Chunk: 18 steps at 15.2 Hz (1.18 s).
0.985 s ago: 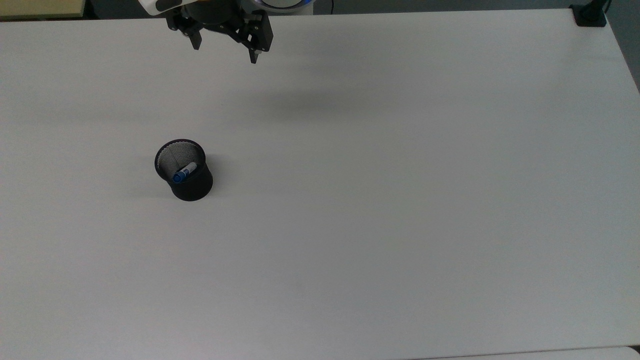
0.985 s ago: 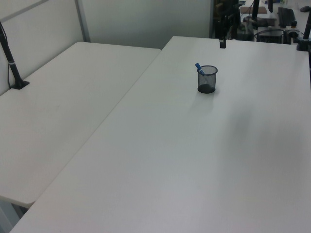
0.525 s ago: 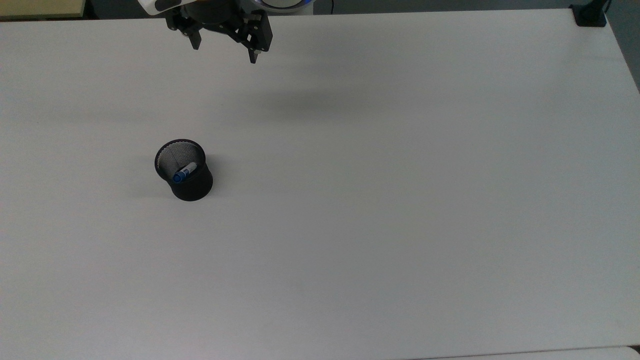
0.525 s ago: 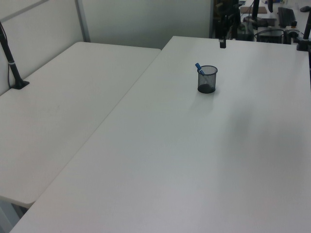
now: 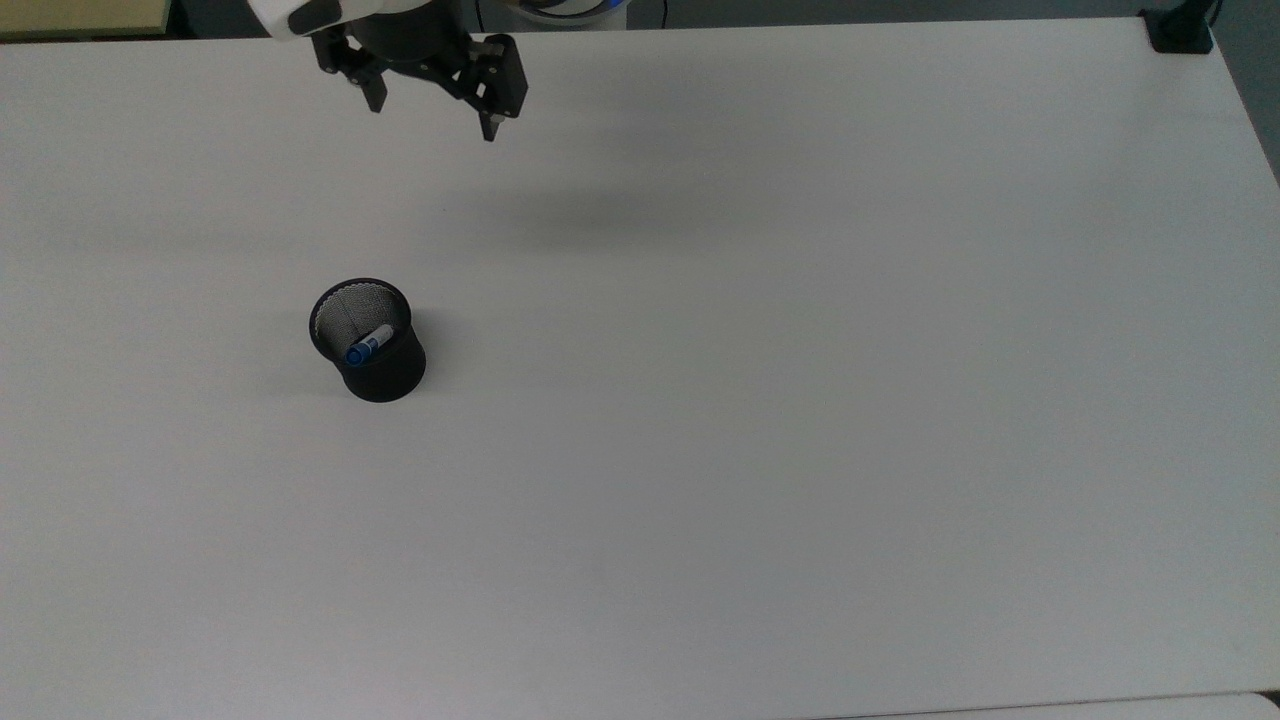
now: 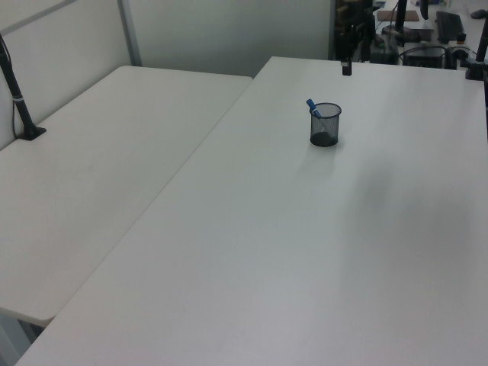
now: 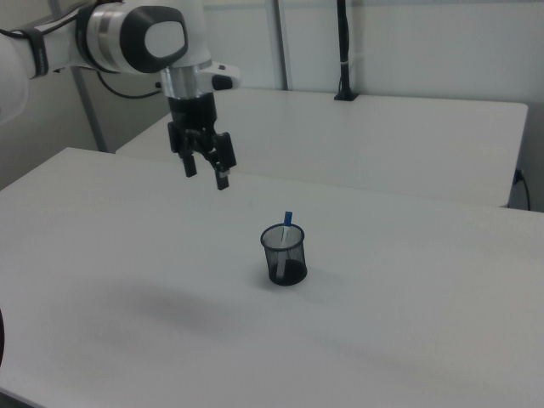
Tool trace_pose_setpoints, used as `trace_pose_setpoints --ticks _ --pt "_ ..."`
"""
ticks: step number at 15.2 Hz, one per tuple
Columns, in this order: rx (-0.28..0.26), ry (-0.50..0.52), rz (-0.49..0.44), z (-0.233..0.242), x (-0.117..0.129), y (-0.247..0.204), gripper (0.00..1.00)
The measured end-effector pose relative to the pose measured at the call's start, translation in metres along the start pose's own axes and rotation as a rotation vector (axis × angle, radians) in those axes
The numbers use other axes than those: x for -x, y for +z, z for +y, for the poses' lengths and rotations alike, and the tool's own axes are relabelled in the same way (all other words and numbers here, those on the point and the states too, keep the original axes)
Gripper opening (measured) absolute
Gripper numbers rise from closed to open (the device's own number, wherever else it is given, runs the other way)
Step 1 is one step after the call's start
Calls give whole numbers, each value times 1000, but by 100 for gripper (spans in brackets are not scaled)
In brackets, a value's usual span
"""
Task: Remove the marker
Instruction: 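Move the gripper over the cup and lower it to the marker cap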
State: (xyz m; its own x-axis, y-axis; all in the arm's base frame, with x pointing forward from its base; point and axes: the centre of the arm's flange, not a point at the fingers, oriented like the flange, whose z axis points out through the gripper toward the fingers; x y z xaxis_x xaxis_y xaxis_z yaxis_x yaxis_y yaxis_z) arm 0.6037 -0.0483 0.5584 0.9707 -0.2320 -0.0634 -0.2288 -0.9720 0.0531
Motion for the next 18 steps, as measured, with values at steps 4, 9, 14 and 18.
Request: trace_pose_setpoints --ticks 4,9,14,18 --pt "-10 29 85 37 -32 20 100" --pt "-9 2 171 43 -75 71 100" --pt "-24 1 276 35 -109 117 99" --pt "-26 0 295 34 -114 122 93"
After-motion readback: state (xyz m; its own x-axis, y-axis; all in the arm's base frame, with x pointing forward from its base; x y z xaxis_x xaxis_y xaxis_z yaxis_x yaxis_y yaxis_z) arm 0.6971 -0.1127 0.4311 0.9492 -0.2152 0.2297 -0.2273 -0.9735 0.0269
